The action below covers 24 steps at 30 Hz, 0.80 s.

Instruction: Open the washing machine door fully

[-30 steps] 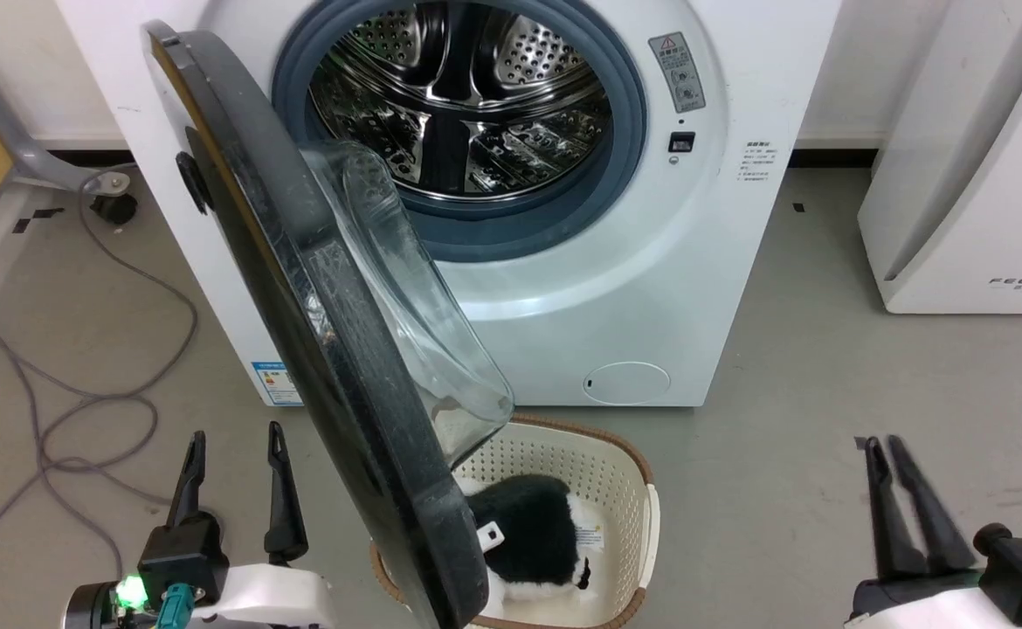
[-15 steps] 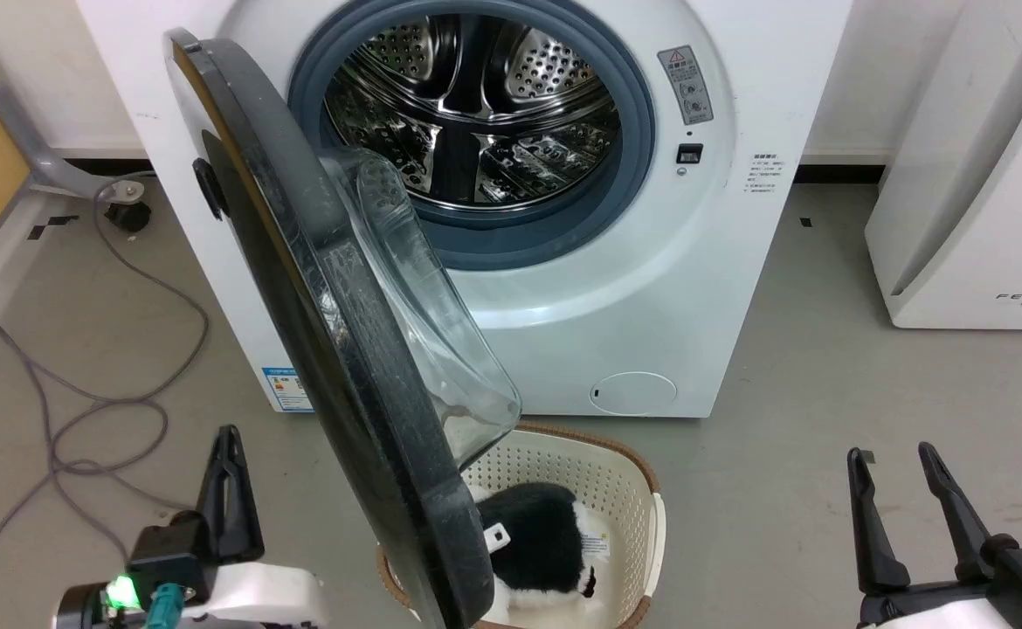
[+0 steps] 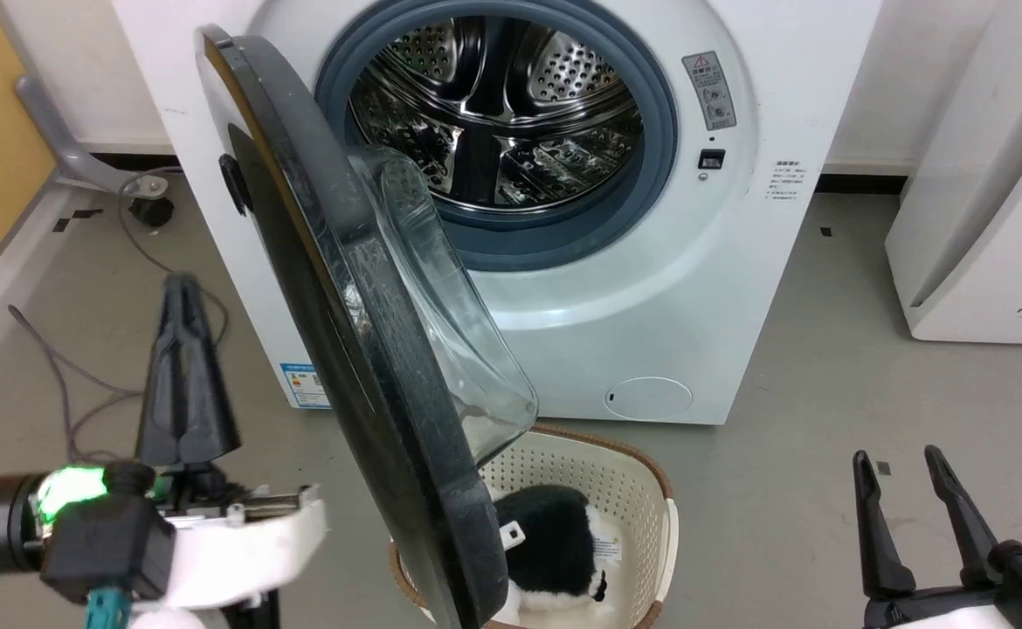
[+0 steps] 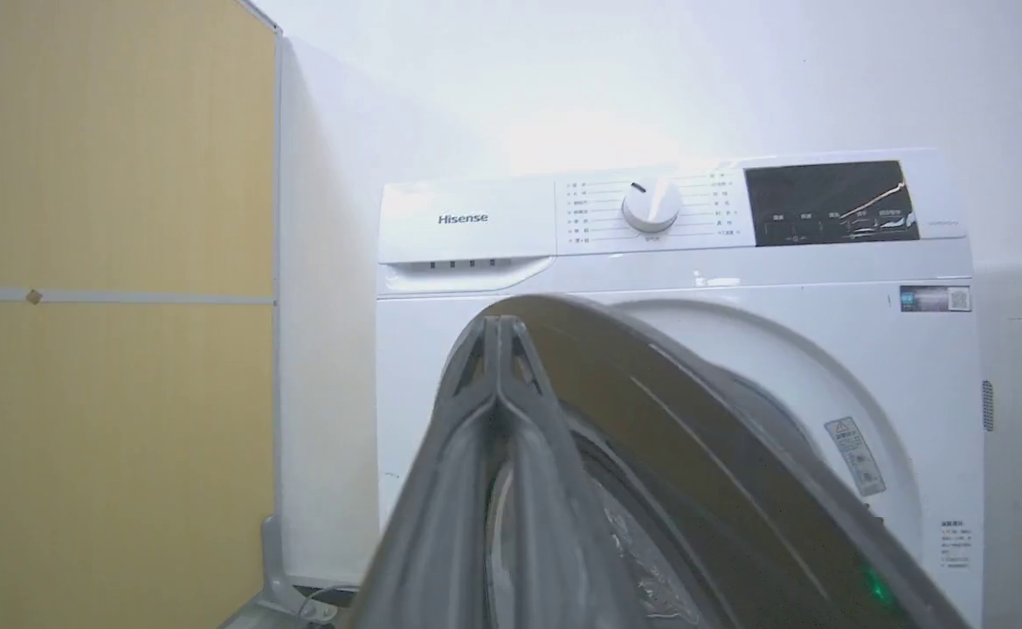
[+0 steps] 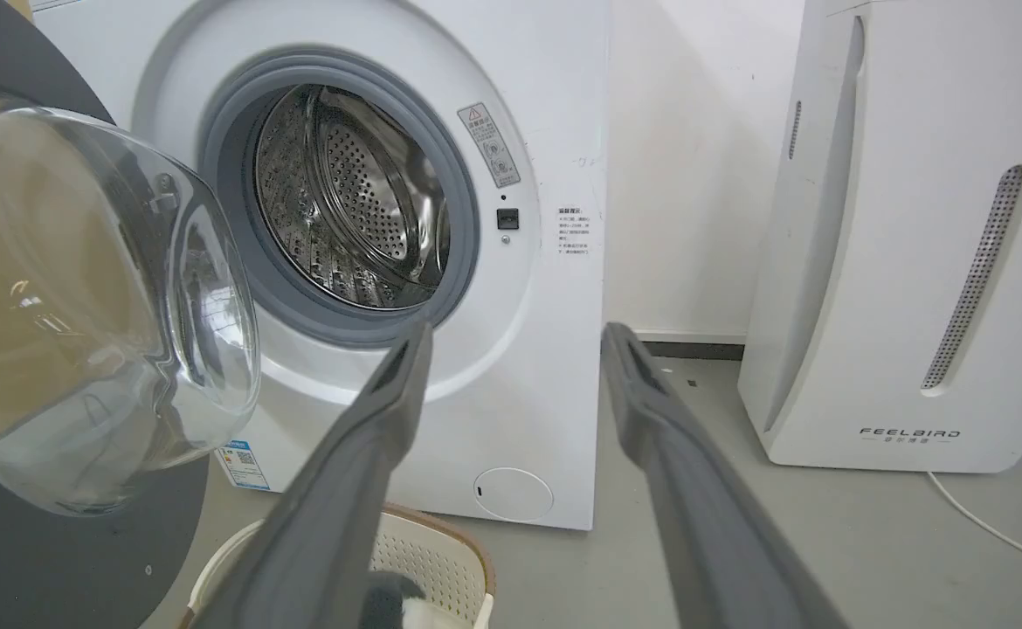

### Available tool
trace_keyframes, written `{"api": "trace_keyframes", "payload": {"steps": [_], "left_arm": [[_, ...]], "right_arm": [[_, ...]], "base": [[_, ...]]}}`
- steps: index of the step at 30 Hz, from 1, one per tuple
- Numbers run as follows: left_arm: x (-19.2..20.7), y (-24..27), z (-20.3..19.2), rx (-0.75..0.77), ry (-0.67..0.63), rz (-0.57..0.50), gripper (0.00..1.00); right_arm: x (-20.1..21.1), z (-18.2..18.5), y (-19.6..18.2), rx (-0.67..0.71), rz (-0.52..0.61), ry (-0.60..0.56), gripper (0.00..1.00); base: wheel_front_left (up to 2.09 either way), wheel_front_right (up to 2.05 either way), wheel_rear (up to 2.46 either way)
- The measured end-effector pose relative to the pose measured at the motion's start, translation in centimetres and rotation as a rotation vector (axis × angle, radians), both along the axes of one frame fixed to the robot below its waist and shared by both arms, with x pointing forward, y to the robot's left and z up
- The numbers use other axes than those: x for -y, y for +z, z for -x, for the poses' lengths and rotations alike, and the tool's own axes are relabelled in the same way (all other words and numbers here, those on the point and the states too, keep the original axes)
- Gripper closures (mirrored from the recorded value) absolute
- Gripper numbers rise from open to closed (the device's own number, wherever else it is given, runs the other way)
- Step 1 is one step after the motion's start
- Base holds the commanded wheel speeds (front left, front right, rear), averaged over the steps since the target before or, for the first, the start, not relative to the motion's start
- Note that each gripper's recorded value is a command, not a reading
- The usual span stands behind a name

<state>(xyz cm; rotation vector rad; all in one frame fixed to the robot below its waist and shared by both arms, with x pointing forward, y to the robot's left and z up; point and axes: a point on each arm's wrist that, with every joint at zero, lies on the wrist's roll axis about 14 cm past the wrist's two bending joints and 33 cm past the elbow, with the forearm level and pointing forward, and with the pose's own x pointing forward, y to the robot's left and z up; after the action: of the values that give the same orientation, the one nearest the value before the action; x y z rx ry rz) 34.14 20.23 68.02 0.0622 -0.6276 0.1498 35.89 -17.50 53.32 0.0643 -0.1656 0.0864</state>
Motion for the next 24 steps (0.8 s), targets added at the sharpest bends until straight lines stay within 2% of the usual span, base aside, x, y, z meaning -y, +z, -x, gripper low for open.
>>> {"api": "trace_keyframes", "payload": {"steps": [6,12,18,24], "left_arm": [[4.0,5.0,2.3,0.173,-0.138,-0.041,1.00],[9.1,6.8,4.2,0.251,-0.321,-0.084,1.00],[13.5,6.3,5.5,0.240,-0.489,-0.115,1.00],[16.7,4.0,6.1,0.165,-0.607,-0.131,1.00]], "right_arm": [[0.0,0.0,0.3,0.008,-0.016,0.002,0.00],[-0.1,0.1,0.3,0.009,-0.017,0.004,0.00],[-0.4,0.0,0.5,0.014,-0.024,0.014,0.00],[-0.9,-0.2,0.5,0.016,-0.024,0.029,0.00]], "base": [[0.00,0.00,0.00],[0.00,0.00,0.00],[0.00,0.00,0.00],[0.00,0.00,0.00]]}}
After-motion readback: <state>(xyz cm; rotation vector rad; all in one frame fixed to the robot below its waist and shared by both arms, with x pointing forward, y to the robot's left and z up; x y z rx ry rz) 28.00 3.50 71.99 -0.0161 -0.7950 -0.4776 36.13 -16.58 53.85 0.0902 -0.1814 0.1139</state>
